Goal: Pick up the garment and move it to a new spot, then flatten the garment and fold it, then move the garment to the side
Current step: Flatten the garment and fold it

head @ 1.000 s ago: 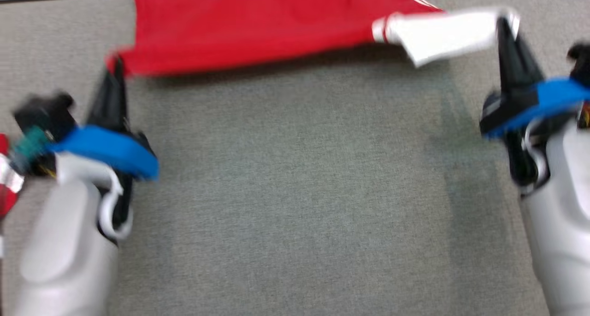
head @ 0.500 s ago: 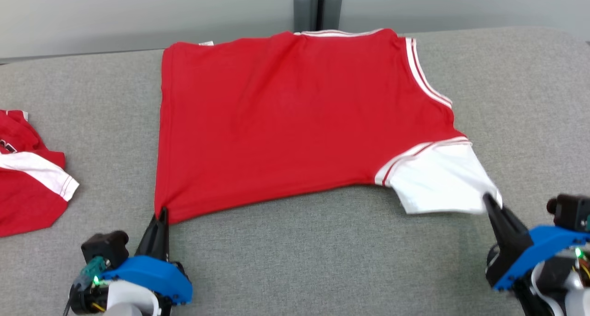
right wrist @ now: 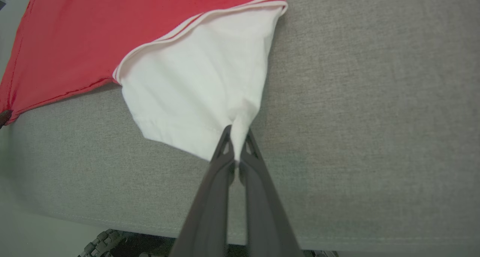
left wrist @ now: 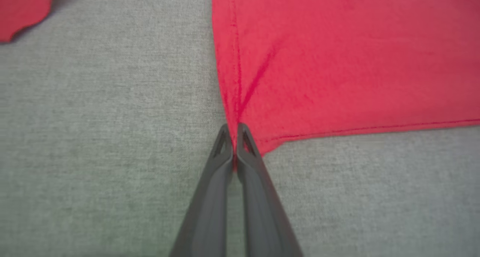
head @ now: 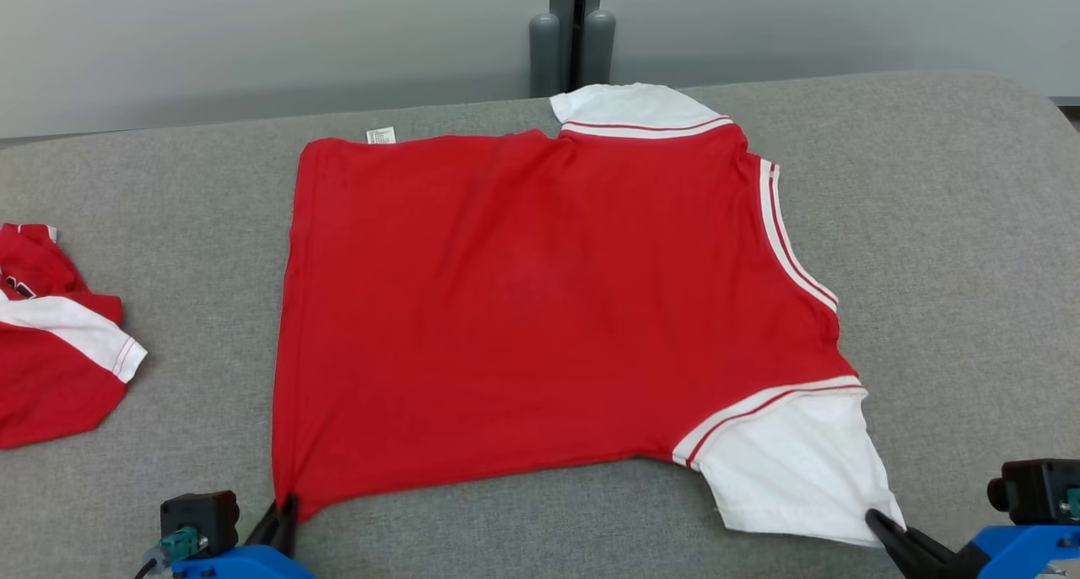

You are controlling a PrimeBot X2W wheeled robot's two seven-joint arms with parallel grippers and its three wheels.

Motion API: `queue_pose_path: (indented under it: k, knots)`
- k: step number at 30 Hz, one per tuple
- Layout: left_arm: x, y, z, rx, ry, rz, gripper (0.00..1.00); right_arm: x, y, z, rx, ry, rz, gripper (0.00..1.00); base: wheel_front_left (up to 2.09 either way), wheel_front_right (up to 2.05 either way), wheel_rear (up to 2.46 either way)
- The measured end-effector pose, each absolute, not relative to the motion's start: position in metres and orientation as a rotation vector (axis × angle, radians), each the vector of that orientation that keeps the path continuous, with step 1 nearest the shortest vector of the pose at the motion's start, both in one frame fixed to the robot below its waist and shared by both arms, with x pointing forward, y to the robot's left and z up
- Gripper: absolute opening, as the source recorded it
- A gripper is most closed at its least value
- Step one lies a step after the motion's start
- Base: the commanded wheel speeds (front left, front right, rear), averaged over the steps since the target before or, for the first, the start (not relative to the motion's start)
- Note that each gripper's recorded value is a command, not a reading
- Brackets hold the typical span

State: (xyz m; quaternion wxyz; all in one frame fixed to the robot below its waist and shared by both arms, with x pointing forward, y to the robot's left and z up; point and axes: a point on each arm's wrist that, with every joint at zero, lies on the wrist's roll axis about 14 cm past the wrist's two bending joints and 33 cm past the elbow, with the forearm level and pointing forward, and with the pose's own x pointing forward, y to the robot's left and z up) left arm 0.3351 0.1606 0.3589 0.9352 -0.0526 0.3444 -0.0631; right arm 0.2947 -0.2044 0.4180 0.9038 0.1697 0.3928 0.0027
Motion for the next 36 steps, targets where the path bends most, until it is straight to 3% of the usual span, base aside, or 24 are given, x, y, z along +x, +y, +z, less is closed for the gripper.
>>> queue_pose_path:
  k: [6, 14, 21, 27, 36]
  knots:
    - [0.334, 0.155, 0.383, -0.119, 0.709, -0.171, 0.0, 0.306, -0.207, 0.443, 0.326, 0.721, 0.014, 0.0, 0.0, 0.0, 0.0]
    - [0.371, 0.131, 0.424, -0.302, 0.589, -0.204, 0.0, 0.372, -0.207, 0.495, 0.229, 0.47, 0.032, 0.0, 0.0, 0.0, 0.0]
    - [0.402, 0.127, 0.428, -0.38, 0.556, -0.194, 0.0, 0.414, -0.203, 0.504, 0.175, 0.453, 0.081, 0.0, 0.0, 0.0, 0.0]
    - [0.426, 0.136, 0.426, -0.457, 0.504, -0.126, 0.0, 0.431, -0.193, 0.474, 0.131, 0.596, 0.139, 0.0, 0.0, 0.0, 0.0]
    - [0.445, 0.144, 0.406, -0.474, 0.498, -0.071, 0.0, 0.48, -0.189, 0.484, 0.111, 0.489, 0.167, 0.0, 0.0, 0.0, 0.0]
